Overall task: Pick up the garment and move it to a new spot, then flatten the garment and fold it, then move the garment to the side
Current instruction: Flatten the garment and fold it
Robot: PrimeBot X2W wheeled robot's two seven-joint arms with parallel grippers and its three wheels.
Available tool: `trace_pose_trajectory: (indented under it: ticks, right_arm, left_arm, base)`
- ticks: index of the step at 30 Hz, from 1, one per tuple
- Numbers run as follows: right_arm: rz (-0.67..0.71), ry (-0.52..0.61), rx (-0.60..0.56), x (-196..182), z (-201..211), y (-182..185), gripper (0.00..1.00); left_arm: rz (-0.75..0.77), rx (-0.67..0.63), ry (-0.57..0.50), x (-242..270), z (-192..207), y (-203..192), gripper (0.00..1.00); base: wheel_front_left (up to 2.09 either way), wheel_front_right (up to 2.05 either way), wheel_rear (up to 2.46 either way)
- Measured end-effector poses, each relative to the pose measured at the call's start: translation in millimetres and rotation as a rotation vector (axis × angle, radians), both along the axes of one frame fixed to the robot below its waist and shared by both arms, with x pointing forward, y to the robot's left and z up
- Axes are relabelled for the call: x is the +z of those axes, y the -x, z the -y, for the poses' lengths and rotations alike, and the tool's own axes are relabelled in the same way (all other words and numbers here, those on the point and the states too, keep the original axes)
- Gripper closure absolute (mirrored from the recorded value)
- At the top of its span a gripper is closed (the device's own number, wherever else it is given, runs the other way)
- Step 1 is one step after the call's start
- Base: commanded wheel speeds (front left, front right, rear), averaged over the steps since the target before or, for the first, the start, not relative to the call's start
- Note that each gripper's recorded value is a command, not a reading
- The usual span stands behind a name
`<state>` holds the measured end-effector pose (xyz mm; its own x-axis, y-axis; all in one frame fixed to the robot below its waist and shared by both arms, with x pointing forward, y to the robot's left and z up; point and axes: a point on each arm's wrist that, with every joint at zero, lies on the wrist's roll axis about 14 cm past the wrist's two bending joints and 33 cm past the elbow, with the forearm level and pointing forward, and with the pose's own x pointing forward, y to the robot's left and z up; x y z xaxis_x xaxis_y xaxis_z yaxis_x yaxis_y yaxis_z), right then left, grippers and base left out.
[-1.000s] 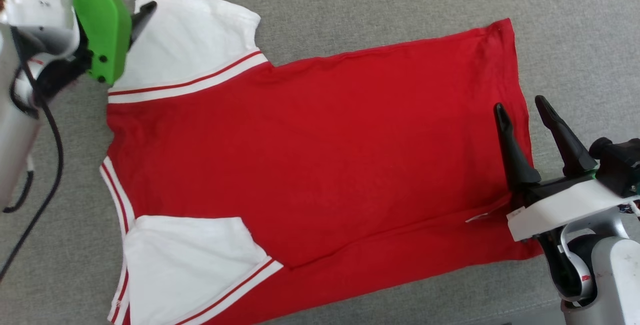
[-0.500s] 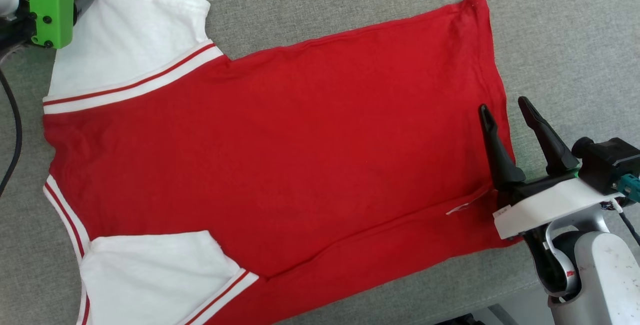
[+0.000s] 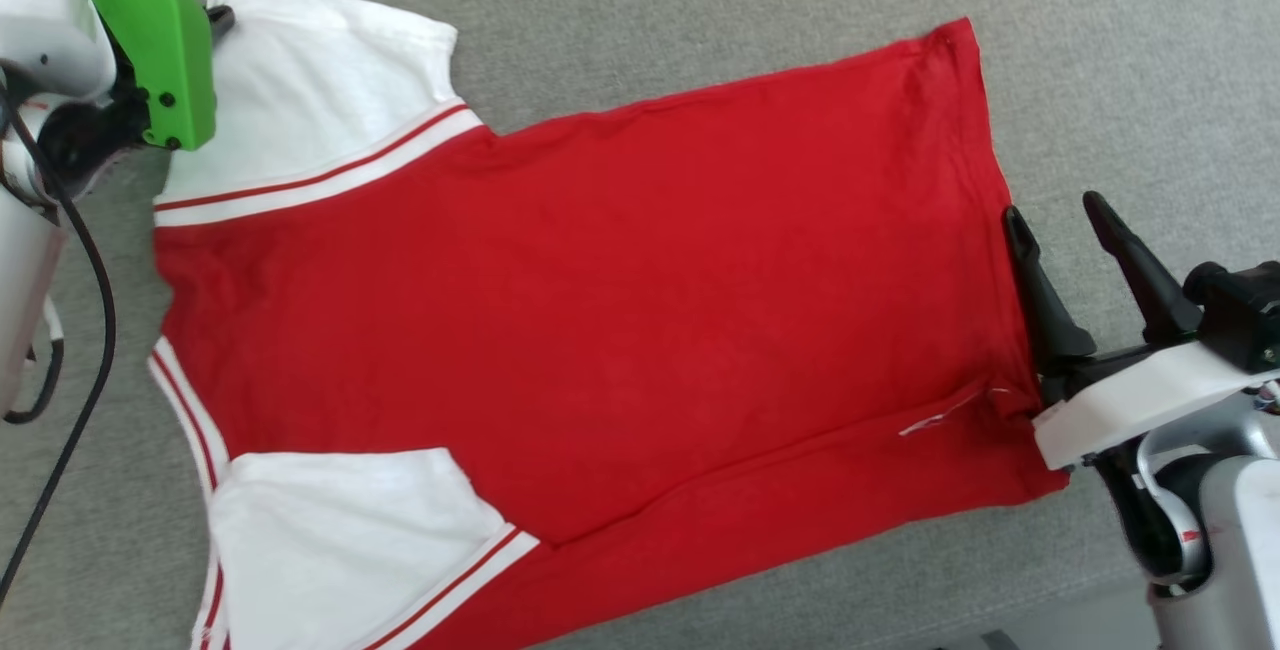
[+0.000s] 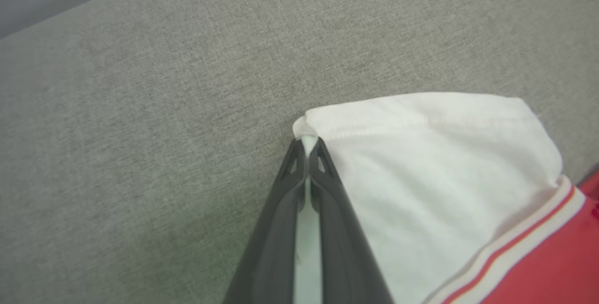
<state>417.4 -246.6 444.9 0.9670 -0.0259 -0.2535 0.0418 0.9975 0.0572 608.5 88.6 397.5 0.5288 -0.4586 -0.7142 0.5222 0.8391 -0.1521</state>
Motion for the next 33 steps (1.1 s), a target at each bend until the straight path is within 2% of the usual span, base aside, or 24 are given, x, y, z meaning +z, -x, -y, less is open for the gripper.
trace_pose_trajectory:
  ticks: [6,10,14,17,24,33]
  right_arm:
    - [-0.074,0.091,0.091,11,2,-5,0.0]
    - [-0.187,0.15,0.162,10,5,-11,0.0]
    - [-0.23,0.21,0.23,23,4,-37,0.0]
    - [-0.282,0.214,0.263,24,-1,-56,0.0]
    - [-0.478,0.216,0.285,-2,-5,-90,0.0]
    - [-0.664,0.185,0.284,-57,-14,-102,0.0]
  left_arm:
    - [0.145,-0.022,0.095,46,7,13,1.0]
    - [0.201,-0.059,0.153,71,12,35,1.0]
    - [0.263,-0.074,0.174,93,5,54,1.0]
    - [0.275,-0.075,0.216,105,2,70,1.0]
    - [0.327,-0.082,0.23,123,-7,90,1.0]
    - [0.306,-0.054,0.254,109,-15,102,1.0]
  base:
    - [0.0,0.0,0.0]
    - [0.0,0.0,0.0]
    - [0.0,0.0,0.0]
    - [0.0,0.0,0.0]
    - [0.0,0.0,0.0]
    - [0.0,0.0,0.0]
